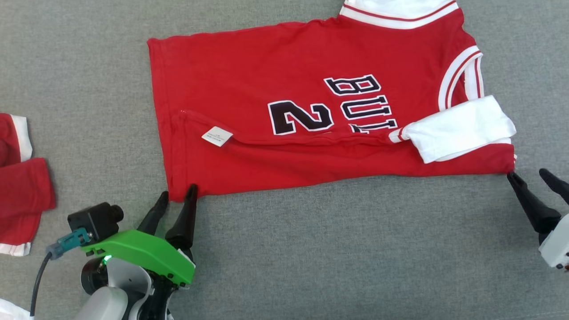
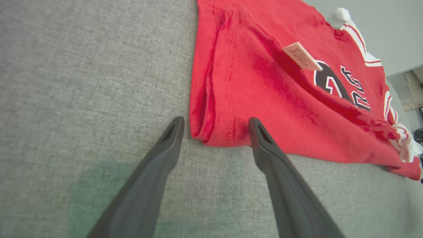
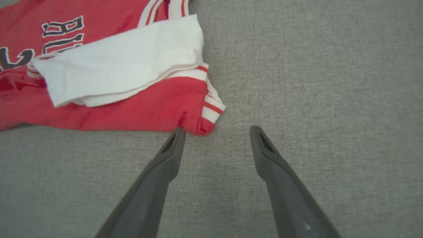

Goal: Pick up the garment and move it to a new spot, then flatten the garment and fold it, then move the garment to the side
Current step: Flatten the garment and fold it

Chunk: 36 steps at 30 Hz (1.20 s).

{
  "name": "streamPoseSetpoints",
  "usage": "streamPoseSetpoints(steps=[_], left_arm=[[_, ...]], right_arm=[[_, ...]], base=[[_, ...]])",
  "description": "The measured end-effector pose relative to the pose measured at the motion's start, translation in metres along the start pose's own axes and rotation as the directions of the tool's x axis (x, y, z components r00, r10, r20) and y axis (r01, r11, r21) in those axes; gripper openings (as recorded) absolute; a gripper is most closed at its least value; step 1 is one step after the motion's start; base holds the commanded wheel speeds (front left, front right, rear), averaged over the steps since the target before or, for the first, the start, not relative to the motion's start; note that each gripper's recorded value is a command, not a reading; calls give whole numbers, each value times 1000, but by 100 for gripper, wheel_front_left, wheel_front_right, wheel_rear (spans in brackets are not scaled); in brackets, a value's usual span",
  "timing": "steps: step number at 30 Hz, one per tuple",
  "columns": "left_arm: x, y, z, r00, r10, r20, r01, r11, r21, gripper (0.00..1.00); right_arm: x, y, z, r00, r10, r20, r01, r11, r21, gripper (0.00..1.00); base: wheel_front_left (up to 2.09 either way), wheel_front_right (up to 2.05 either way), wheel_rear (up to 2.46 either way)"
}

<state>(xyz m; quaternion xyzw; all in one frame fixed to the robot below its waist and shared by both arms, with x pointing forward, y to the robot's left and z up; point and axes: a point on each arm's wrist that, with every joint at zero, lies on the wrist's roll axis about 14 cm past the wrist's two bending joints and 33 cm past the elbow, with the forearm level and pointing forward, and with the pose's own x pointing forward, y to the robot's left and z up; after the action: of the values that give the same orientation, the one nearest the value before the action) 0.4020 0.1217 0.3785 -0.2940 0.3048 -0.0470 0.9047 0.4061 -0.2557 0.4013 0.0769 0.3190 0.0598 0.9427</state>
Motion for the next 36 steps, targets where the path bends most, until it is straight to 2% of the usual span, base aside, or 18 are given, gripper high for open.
streamPoseSetpoints(steps=[5, 11, 16, 17, 18, 19, 20, 21, 28, 36], left_arm=[[6, 8, -8, 999, 21, -24, -21, 1000, -1, 100], [7, 10, -13, 999, 32, -39, -32, 999, -4, 100], [8, 5, -23, 996, -2, -88, 0, 1000, -23, 100], [8, 3, -25, 995, -12, -97, 9, 1000, -23, 85], [8, 2, -27, 994, -19, -104, 16, 1000, -23, 33], [8, 0, -29, 993, -28, -112, 26, 999, -22, 0], [8, -1, -32, 992, -40, -122, 38, 999, -24, 0], [8, -3, -35, 990, -48, -129, 43, 998, -40, 0], [6, -7, -35, 985, -90, -146, 80, 994, -74, 0], [-5, -23, 7, 987, -160, -32, 156, 981, -115, 0]], right_arm=[[13, 2, -13, 1000, 10, -22, -9, 1000, 11, 100], [29, 15, -4, 998, 59, -5, -59, 998, 16, 100], [39, 21, -9, 995, 85, -51, -85, 996, -6, 100], [40, 24, -9, 994, 96, -57, -97, 995, -6, 100], [41, 26, -10, 992, 107, -63, -107, 994, -1, 100], [42, 29, -10, 990, 119, -70, -119, 993, 1, 95], [43, 31, -10, 989, 129, -78, -130, 992, -4, 33], [42, 32, -10, 987, 137, -86, -138, 990, -4, 1], [32, 35, 5, 977, 193, -88, -192, 981, 24, 0], [10, 29, 38, 972, 223, -80, -219, 974, 51, 0]], base=[[0, 0, 0], [0, 0, 0], [0, 0, 0], [0, 0, 0], [0, 0, 0], [0, 0, 0], [0, 0, 0], [0, 0, 0], [0, 0, 0], [0, 0, 0]])
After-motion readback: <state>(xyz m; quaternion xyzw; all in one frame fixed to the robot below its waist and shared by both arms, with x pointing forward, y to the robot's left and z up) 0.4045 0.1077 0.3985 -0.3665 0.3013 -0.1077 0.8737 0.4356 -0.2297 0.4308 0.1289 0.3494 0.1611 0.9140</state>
